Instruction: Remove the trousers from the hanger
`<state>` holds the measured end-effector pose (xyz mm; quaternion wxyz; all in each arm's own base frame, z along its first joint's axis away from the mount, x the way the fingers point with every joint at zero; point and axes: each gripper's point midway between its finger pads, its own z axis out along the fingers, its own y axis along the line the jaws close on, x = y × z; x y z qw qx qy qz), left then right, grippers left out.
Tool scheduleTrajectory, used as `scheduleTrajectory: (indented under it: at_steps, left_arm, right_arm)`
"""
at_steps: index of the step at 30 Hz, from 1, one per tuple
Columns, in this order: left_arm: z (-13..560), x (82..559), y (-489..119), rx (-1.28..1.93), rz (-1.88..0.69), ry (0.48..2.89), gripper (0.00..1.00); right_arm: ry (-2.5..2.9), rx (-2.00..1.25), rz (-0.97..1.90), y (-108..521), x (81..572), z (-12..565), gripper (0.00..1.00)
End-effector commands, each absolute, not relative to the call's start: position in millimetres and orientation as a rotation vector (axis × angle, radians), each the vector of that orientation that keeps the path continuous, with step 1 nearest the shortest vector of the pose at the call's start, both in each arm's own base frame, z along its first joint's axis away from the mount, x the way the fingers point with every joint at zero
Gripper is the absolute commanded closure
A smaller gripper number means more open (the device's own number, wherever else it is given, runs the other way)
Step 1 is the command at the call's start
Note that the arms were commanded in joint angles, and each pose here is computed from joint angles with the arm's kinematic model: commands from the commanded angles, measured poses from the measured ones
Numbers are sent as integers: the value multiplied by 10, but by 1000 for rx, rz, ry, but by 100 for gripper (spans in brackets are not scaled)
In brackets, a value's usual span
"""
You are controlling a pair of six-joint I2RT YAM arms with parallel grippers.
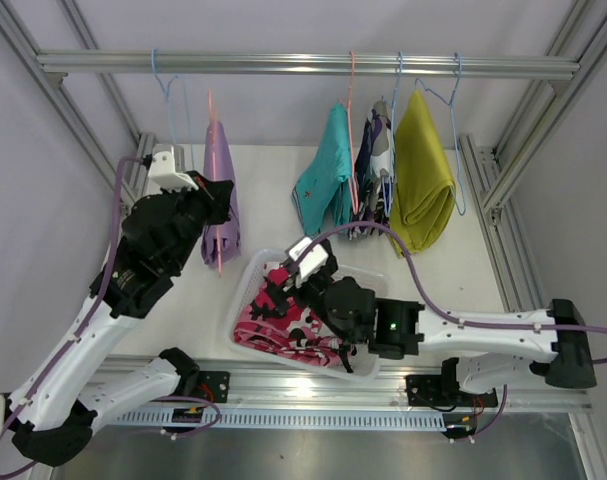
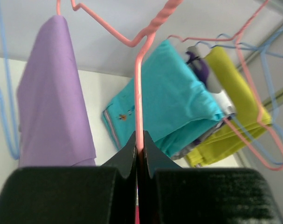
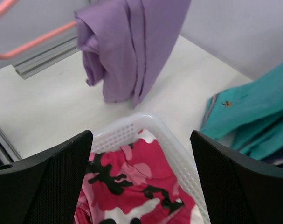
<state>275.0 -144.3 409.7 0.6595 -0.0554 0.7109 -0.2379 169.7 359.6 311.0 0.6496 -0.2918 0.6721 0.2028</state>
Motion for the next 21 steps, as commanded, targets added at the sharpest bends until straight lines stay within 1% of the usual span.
scheduleTrajectory:
  at_steps: [1, 6, 10, 13, 14, 21]
  left_arm:
    - [4551, 2720, -1259, -161, -505, 1423, 100]
    - [4520, 2722, -1137, -181, -431, 1422, 99]
    - [4517, 2682, -1046, -223, -422, 1420, 99]
    - [4542, 2664, -1003, -253, -416, 1447, 100]
    - [4463, 2669, -1009, -252, -404, 1481, 100]
    - [4440, 2618, -1033, -259, -441, 1515, 100]
  right_arm:
    - [1404, -595, 589, 3910, 1681, 3431, 9]
    - [1387, -601, 623, 4198, 1706, 3234, 8]
    - [1384, -634, 611, 4410, 1720, 3008, 5]
    - [1366, -627, 601, 4481, 1757, 2971, 4]
    - [1368, -636, 591, 4523, 1762, 2904, 4]
    - [1336, -645, 521, 4700, 1900, 2824, 3]
